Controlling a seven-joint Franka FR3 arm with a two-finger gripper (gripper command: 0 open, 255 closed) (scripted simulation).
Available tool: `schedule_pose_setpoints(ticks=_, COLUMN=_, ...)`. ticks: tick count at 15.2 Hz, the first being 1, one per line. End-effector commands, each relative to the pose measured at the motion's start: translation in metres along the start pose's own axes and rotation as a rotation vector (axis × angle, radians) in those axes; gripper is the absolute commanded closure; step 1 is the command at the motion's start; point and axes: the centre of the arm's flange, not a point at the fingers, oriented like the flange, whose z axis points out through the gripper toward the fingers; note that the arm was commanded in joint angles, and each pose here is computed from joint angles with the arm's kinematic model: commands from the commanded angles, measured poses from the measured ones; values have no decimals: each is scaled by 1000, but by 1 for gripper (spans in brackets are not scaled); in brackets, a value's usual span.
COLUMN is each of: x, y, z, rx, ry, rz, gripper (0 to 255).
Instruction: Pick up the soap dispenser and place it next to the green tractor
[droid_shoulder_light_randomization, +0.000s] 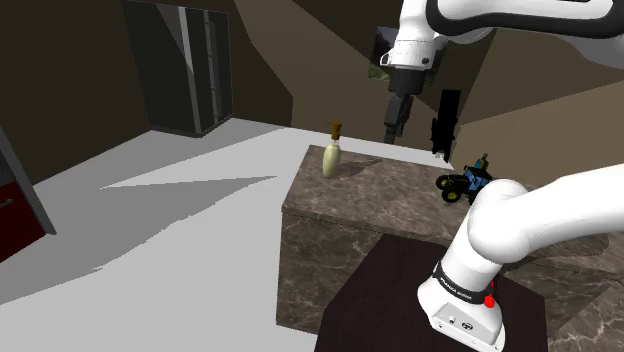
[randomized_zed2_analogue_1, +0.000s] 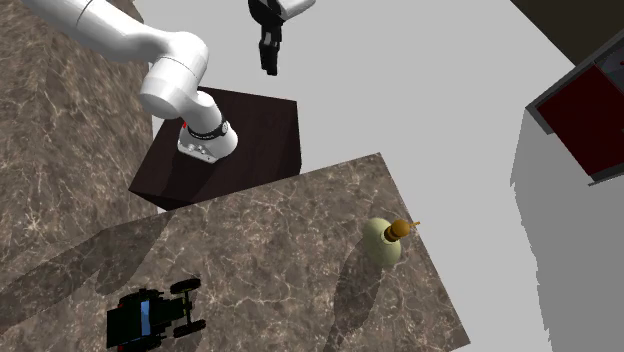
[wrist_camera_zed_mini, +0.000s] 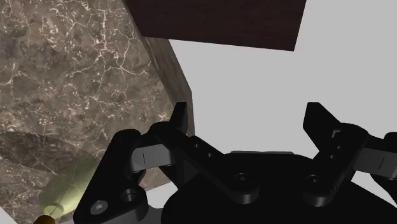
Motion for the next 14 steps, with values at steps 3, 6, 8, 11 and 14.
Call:
schedule_pose_setpoints(ticks=3, x=16, y=19, z=4, rx=-3, ry=9, rz=1, gripper=0)
schedule_pose_setpoints(ticks=6, x=39, y=48, z=10, rx=-7, ry=21, rz=4, gripper=0)
schedule_pose_setpoints(ticks=8, x=55, y=68, z=13, rx=-10, ry=30, rz=5, gripper=0)
schedule_pose_setpoints(ticks=11, x=78, y=97, z=19, rx=-14, ry=43, rz=7, gripper=0)
schedule_pose_setpoints(ticks=14, x=102, y=126, z=23, rx=-19, ry=55, rz=9, gripper=0)
